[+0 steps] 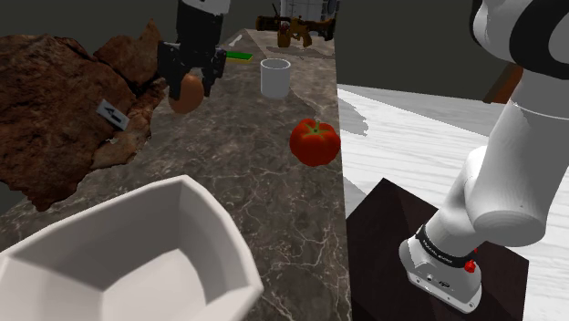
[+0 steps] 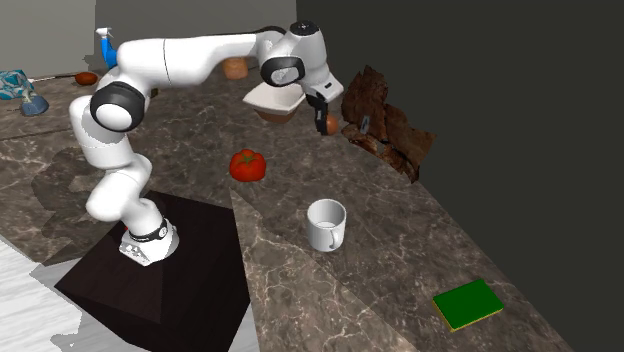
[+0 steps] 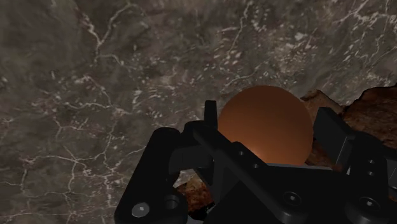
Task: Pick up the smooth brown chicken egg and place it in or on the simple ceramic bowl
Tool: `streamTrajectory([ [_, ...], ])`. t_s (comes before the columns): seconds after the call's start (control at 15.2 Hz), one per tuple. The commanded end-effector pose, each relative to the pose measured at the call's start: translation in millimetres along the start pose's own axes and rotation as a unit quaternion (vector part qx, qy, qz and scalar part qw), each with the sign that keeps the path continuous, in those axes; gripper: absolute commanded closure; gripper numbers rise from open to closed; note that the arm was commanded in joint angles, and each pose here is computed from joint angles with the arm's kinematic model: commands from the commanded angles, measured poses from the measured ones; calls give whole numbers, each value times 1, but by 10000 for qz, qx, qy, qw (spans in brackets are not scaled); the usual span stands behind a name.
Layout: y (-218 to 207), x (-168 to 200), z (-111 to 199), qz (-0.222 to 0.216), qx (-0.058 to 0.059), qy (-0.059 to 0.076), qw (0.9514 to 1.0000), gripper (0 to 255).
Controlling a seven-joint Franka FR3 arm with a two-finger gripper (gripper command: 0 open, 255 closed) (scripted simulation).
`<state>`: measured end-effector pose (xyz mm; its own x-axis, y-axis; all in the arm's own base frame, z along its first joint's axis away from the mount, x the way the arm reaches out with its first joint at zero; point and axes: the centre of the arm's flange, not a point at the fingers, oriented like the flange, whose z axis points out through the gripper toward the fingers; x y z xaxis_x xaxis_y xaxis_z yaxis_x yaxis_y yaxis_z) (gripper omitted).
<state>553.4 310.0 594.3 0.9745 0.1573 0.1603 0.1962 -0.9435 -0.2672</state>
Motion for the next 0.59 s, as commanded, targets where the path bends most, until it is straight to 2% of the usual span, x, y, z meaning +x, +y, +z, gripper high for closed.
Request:
streamTrajectory([
  [0.0,-3,2,-10,0,0,0,10000,255],
  [0.53,-14,8,-50,0,0,0,10000,255],
])
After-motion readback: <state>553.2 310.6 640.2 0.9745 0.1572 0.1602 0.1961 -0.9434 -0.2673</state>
